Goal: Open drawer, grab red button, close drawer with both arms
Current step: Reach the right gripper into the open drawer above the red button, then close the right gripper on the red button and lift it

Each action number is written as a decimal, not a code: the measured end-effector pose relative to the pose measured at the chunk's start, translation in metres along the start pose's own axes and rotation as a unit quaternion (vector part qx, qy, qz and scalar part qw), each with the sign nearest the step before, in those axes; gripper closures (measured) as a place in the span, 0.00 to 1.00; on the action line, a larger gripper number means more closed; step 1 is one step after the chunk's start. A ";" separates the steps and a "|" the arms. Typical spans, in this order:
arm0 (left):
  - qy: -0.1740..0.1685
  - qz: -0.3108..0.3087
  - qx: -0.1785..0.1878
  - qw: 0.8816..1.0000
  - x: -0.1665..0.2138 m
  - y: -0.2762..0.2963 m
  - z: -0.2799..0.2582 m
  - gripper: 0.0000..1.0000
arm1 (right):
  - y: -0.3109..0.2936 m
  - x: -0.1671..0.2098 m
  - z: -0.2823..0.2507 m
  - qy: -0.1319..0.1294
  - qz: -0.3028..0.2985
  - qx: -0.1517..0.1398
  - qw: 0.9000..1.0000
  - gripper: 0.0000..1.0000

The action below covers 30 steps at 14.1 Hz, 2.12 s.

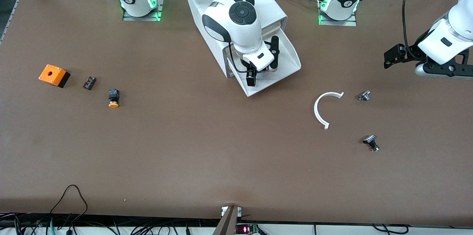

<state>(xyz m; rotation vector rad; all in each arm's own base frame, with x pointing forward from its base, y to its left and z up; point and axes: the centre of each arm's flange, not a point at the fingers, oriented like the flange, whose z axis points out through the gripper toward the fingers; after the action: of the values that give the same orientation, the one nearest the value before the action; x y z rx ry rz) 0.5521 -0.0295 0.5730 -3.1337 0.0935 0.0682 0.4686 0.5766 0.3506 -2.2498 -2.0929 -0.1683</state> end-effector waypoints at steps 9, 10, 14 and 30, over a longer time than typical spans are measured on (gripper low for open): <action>0.000 0.000 0.000 1.000 0.000 0.000 0.000 0.00 | -0.015 0.008 0.013 -0.014 -0.021 -0.004 1.000 0.00; 0.000 0.000 0.000 1.000 0.000 0.000 0.000 0.00 | -0.015 0.009 0.012 -0.014 -0.021 -0.004 1.000 0.00; 0.000 0.000 0.000 1.000 0.000 0.000 0.000 0.00 | -0.014 0.009 0.010 -0.013 -0.021 -0.005 1.000 0.00; -0.001 0.000 0.000 1.000 0.000 0.000 0.000 0.00 | -0.026 0.014 0.008 -0.022 -0.028 0.009 0.999 0.00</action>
<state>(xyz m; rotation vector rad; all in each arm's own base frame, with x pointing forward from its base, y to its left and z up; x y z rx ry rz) 0.5520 -0.0292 0.5728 -3.1337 0.0926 0.0705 0.4443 0.5929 0.3431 -2.2067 -2.1707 -0.1041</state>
